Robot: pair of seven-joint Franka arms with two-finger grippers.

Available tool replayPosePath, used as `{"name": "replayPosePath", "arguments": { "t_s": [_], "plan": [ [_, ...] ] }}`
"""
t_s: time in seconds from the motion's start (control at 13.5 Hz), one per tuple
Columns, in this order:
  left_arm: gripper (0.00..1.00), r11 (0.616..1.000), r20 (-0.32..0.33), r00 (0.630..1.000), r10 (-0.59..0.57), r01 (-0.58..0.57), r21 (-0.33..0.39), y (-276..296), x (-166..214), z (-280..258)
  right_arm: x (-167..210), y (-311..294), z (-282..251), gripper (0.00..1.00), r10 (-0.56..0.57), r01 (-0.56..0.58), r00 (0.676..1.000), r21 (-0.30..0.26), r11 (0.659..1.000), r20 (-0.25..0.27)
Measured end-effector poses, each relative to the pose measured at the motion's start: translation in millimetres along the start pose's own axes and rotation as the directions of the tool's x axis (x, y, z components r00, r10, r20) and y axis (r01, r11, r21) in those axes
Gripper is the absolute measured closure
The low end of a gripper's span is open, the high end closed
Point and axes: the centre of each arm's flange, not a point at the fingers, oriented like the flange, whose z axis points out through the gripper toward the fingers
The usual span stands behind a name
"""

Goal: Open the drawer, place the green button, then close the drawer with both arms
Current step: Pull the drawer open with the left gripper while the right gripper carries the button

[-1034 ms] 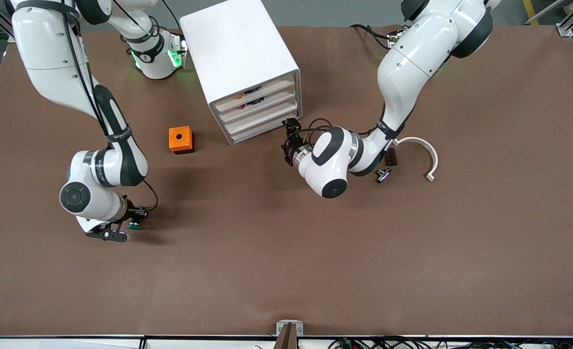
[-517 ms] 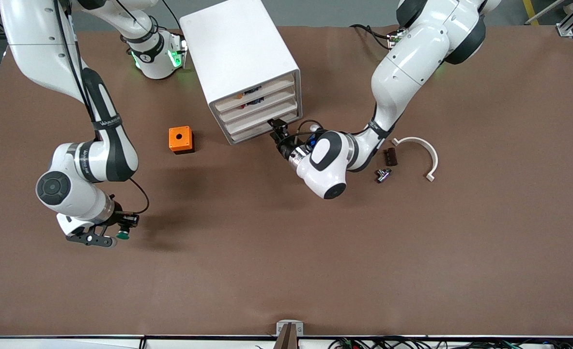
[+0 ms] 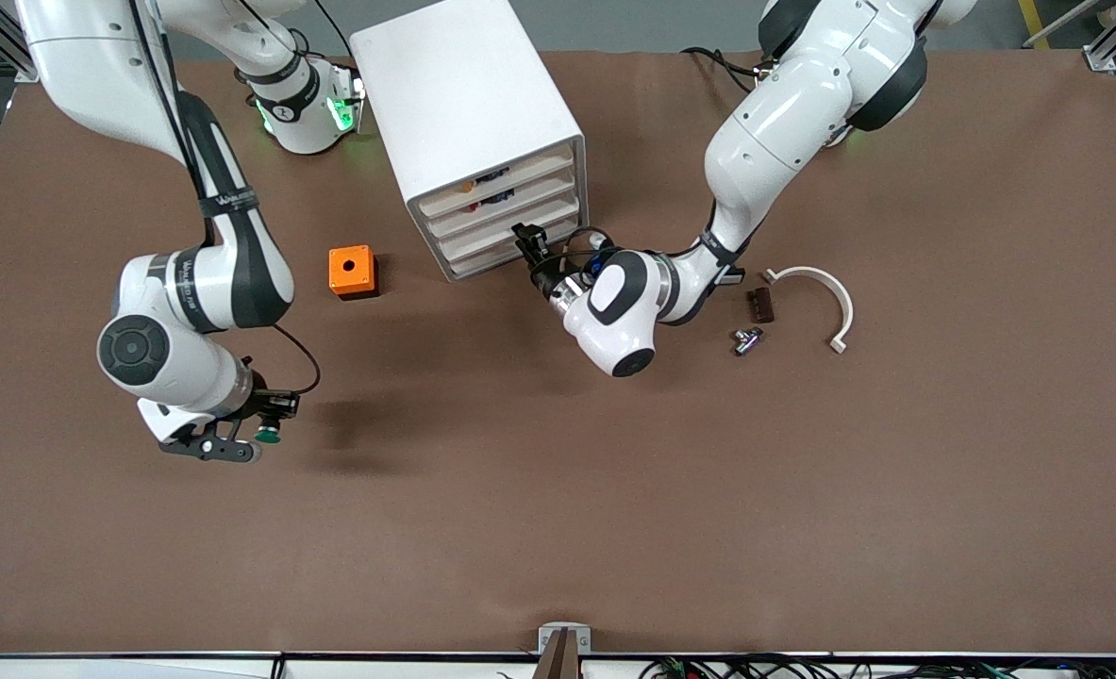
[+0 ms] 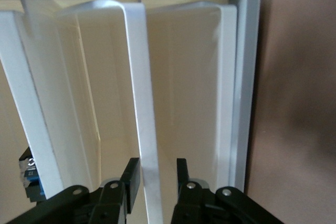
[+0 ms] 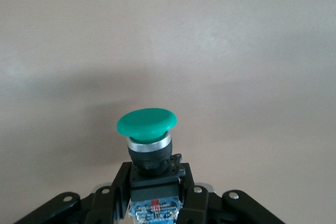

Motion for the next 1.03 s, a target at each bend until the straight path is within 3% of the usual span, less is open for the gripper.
{"name": "replayPosePath", "arguments": {
  "t_s": [0.07, 0.22, 0.37, 0.66, 1.03],
  "plan": [
    [0.66, 1.000, -0.001, 1.000, 0.000, 0.000, 0.001, -0.7, -0.5, 1.5, -4.0, -9.0, -7.7, 0.59, 0.019, -0.019, 1.000, -0.004, 1.000, 0.008],
    [0.82, 1.000, -0.005, 1.000, 0.001, -0.001, 0.002, -1.8, -1.0, 4.5, -14.3, -25.6, -21.8, 0.59, 0.059, -0.058, 0.998, -0.014, 0.998, 0.028],
    [0.86, 1.000, -0.006, 1.000, -0.002, 0.002, 0.002, -2.2, -1.2, 5.3, -26.1, -40.6, -37.6, 0.59, 0.088, -0.088, 0.995, -0.023, 0.996, 0.042],
    [0.86, 1.000, 0.020, 1.000, -0.020, 0.020, -0.023, 6.8, 1.1, -22.4, -55.7, -77.2, -71.4, 0.59, 0.151, -0.148, 0.987, -0.046, 0.988, 0.060],
    [0.86, 0.996, 0.123, 0.992, -0.021, 0.031, -0.081, 23.0, 8.8, -104.1, -89.6, -130.4, -91.4, 0.59, 0.257, -0.253, 0.965, -0.069, 0.965, 0.050]
  ]
}}
